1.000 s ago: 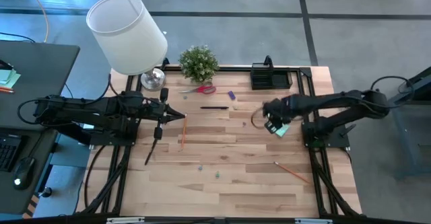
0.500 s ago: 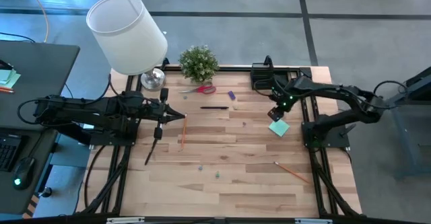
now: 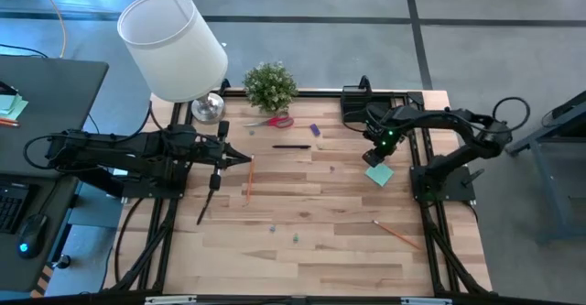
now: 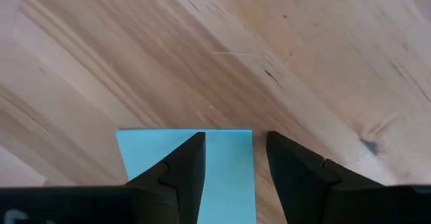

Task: Pick and place office supplies into organizer
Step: Put the blue sticky notes in the black desk organizer

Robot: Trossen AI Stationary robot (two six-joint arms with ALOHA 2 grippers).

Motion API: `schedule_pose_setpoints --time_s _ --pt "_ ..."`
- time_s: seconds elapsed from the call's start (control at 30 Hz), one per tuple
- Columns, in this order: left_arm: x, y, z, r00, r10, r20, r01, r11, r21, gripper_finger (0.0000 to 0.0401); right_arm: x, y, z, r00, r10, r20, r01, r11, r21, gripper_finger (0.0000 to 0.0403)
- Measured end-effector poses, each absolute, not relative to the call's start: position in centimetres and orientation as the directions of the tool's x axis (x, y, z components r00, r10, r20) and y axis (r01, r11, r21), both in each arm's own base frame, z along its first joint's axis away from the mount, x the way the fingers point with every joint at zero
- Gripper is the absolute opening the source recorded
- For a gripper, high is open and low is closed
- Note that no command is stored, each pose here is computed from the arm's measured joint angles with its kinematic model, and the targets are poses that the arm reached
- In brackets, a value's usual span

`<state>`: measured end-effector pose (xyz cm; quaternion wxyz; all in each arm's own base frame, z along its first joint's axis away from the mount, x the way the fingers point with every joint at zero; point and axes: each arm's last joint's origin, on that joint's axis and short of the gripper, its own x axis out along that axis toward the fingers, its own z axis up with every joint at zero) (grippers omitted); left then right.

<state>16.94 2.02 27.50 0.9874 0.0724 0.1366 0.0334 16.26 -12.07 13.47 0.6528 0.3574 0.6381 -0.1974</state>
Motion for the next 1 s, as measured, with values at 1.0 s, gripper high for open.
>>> schedule_pose_setpoints --time_s 1.0 --pt "16.9 2.0 27.5 0.961 0.086 -0.263 -0.044 0.986 0.162 0.0001 18.8 -8.3 14.0 0.22 0.372 -0.902 0.67 0.614 0.417 0.0018"
